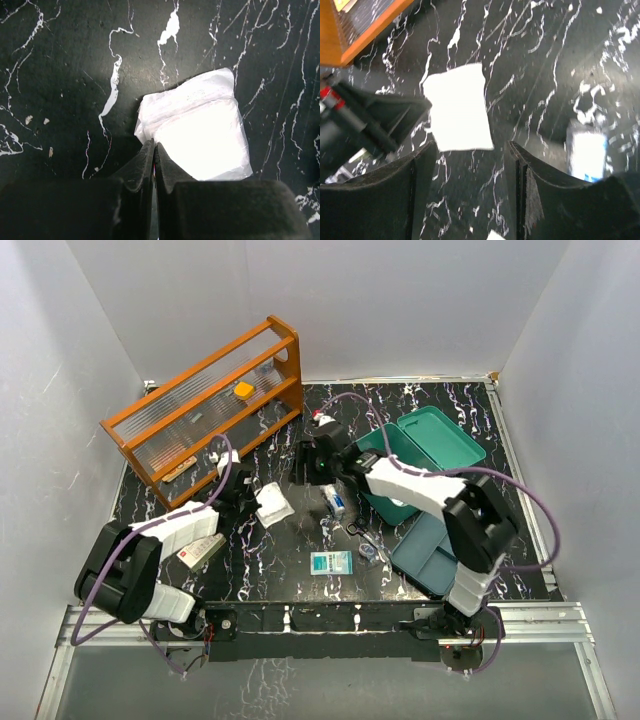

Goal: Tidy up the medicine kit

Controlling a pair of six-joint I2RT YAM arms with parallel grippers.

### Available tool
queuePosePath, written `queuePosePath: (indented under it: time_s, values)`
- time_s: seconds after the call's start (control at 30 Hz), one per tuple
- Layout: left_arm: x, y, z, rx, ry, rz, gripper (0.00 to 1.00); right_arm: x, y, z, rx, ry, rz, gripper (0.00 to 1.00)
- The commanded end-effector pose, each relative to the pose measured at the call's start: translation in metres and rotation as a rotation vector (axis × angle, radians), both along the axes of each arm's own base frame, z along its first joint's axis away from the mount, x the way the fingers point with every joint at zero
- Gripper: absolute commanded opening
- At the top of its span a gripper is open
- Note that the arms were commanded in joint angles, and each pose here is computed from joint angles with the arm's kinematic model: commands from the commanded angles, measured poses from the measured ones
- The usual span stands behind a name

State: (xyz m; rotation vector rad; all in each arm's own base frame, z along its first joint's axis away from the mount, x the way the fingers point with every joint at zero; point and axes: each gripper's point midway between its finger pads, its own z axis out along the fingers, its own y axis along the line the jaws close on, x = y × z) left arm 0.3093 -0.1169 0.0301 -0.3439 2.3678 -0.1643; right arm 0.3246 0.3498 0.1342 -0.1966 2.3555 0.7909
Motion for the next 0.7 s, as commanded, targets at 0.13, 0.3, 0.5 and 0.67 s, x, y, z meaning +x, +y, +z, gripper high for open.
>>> queuePosePath:
  time_s: [0.13,0.3,0.5,0.67]
  values:
    - [-0.016,-0.006,0.001,-0.048,0.039,-0.036,0.00,0.004,0.053,-0.052,-0.090,0.061,0.121,0.55]
    - [-0.017,-0.007,-0.001,-0.050,0.043,-0.041,0.00,0.006,0.060,-0.075,-0.095,0.100,0.110,0.54]
    - [-0.021,-0.009,-0.013,-0.059,0.077,-0.036,0.00,0.000,0.066,-0.095,-0.093,0.153,0.136,0.49]
    - [-0.022,-0.010,-0.016,-0.071,0.082,-0.032,0.00,-0.005,0.067,-0.104,-0.080,0.177,0.148,0.43]
